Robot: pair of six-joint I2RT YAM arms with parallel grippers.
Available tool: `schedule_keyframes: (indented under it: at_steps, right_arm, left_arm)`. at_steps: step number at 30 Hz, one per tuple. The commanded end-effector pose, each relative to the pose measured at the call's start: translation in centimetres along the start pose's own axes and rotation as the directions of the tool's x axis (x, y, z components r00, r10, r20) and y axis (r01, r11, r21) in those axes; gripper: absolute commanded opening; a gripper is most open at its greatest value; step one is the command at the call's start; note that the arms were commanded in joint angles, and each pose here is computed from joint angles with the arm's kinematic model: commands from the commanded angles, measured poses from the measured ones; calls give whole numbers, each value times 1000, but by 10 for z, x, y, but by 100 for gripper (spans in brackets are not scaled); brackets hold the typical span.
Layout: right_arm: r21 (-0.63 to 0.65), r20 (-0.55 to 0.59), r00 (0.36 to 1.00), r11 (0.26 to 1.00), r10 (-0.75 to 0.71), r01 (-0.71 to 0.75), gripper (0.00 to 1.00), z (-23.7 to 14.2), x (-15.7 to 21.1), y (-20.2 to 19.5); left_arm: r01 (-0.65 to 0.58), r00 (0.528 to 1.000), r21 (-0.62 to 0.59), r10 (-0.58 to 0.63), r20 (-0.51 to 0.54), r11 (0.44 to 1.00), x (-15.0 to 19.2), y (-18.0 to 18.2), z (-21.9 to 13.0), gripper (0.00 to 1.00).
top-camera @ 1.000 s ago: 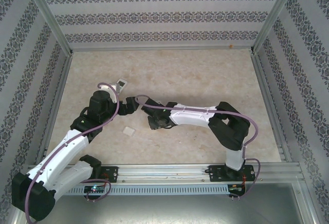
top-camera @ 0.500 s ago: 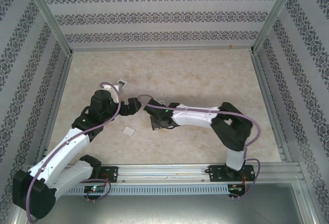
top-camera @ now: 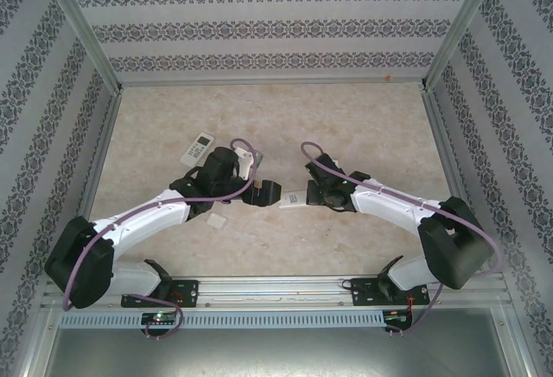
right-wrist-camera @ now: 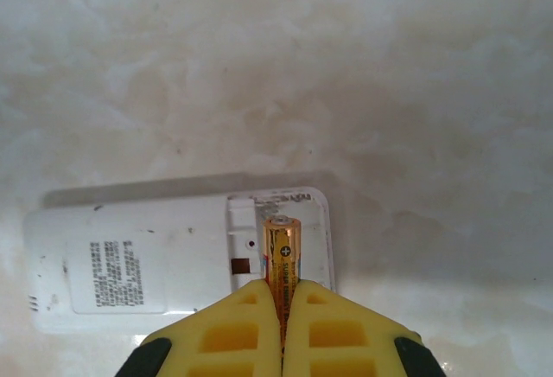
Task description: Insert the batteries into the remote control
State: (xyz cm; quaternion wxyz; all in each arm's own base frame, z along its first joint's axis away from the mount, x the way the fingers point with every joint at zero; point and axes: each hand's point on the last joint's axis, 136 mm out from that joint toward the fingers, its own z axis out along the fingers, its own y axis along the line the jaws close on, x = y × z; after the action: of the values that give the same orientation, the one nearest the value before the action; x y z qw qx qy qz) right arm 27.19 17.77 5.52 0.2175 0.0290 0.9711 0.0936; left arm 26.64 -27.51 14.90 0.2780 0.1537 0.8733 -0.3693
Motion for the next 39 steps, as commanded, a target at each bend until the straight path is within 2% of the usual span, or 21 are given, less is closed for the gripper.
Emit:
schedule_keyframes:
  at_steps: [1, 16, 29, 32, 39]
  right_arm:
    - [-7, -29, 999, 1000, -31, 30, 2, 6, 7, -3]
    - [76, -11, 992, 989, -126, 126, 1, 25, -6, -13]
    - [64, -33, 990, 988, -139, 141, 5, 35, -2, -3]
    - [95, -49, 987, 983, -155, 159, 7, 39, 3, -9]
    - [162, -21, 973, 959, -232, 232, 19, 30, -2, -14]
  left_arm:
    - [-21, 999, 47, 19, 37, 999, -12, -16, 1, 100]
    - [-30, 998, 0, 30, 48, 1000, -8, -6, 0, 100]
    - [-27, 998, 3, 27, 49, 1000, -9, -6, 2, 100]
    - [-23, 999, 0, 23, 46, 1000, -7, -5, 1, 100]
    - [-27, 998, -1, 27, 51, 1000, -8, -4, 3, 100]
